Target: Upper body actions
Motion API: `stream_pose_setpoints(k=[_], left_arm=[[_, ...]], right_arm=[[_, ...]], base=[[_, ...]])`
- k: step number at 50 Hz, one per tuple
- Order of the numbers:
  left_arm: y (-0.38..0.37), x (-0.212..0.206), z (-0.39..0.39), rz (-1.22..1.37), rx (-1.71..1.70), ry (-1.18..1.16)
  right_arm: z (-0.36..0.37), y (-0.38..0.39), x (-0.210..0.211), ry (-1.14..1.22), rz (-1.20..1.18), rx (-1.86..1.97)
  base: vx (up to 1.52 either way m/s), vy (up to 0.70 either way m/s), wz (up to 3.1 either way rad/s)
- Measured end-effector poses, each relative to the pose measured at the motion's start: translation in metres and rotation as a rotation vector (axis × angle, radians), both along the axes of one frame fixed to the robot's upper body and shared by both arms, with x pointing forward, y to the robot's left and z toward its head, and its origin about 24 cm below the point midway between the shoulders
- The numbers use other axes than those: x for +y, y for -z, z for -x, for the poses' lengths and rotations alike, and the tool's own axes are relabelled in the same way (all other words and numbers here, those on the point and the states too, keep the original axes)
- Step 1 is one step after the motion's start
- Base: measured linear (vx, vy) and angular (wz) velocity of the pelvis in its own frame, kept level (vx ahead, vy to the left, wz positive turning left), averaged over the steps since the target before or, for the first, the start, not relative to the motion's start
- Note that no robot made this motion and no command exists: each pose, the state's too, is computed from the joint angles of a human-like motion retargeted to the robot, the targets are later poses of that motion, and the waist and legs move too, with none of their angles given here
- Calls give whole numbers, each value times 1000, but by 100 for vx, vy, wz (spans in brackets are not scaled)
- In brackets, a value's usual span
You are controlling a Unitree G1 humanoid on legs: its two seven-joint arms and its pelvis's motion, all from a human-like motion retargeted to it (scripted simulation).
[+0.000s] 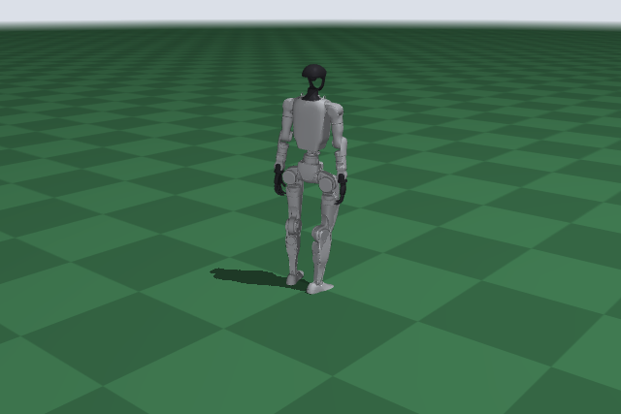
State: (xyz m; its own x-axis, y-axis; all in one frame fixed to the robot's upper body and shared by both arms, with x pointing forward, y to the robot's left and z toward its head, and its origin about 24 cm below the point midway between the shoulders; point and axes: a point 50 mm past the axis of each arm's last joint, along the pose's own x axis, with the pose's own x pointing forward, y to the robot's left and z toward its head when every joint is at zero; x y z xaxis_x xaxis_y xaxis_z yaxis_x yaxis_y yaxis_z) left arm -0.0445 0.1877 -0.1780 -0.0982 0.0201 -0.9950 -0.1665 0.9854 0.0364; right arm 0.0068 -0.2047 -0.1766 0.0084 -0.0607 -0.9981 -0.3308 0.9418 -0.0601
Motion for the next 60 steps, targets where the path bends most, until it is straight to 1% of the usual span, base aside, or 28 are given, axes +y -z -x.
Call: stream_pose_setpoints(k=[21,27,33,38,43,47,50,54,58,60], left_arm=[[0,0,2,1,8,0],[-2,8,-4,-9,37,104],[-1,16,-70,-49,-93,288],[-9,4,-148,-48,-346,328],[-28,-6,-209,-67,-581,370],[-43,-8,-239,-99,-708,412],[-45,-9,-241,-113,-738,407],[-28,-11,-207,-64,-638,329],[-6,-6,-138,-17,-397,230],[1,-1,-92,-10,-236,176]], right_arm=[[-1,0,0,-28,4,-9],[10,0,-2,-40,18,-8],[52,-5,-10,-25,60,80],[102,-16,-17,-35,119,216],[141,-28,-22,38,166,334],[153,-33,-24,101,200,380],[145,-31,-26,114,230,376],[109,-20,-24,122,249,297],[38,-5,-13,150,166,84],[-15,-1,2,150,67,-63]], base=[[0,0,0],[0,0,0],[0,0,0],[0,0,0],[0,0,0],[0,0,0],[-4,4,7],[-3,3,2],[-3,2,-25],[-4,1,-34]])
